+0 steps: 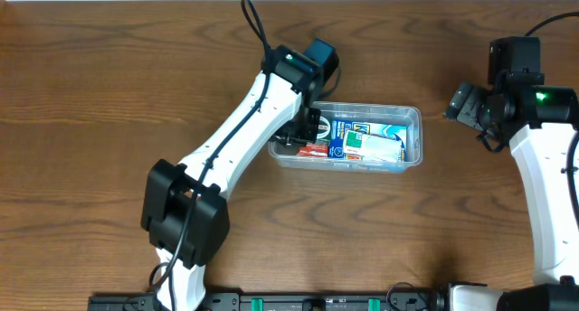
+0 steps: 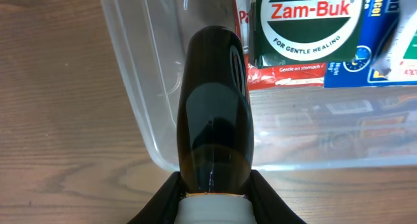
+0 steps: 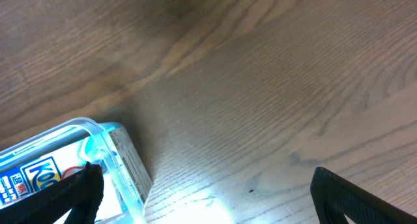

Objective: Pack container
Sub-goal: 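Lower the bottle into the container with the left gripper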

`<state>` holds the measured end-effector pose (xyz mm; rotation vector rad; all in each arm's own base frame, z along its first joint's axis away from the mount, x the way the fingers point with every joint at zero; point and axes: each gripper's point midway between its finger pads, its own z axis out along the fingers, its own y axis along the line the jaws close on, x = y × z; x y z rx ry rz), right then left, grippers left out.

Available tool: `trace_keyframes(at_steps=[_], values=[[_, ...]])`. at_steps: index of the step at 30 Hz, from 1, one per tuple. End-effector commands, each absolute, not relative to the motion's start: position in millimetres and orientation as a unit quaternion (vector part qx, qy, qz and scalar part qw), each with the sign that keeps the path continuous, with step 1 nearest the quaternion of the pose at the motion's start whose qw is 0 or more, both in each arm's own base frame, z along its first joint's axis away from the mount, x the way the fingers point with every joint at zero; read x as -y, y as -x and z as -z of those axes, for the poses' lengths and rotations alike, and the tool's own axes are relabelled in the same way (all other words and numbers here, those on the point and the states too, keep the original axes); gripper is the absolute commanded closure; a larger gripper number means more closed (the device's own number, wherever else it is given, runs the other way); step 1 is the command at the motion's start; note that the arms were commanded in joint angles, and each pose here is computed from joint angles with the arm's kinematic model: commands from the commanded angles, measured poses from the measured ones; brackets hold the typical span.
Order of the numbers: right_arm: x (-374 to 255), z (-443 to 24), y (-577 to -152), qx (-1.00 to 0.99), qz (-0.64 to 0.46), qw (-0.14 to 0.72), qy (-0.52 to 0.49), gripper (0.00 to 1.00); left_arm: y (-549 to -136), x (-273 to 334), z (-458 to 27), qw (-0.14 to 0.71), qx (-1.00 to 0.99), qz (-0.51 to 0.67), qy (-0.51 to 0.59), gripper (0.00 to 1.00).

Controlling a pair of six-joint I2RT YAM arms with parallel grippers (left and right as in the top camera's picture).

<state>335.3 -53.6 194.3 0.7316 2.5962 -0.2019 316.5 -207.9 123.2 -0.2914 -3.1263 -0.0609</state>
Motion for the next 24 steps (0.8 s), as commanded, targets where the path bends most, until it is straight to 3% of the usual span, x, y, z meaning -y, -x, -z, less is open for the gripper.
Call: trace_keyframes(at_steps=[1, 24], values=[[57, -201, -336, -0.933, 0.075, 0.226, -0.269, 0.01, -315, 201, -110, 0.012, 0.996, 0.037, 0.085, 0.74], [57, -201, -336, -0.933, 0.075, 0.226, -0.269, 0.01, -328, 209, -84, -0.017, 0.996, 0.023, 0.086, 0.73]])
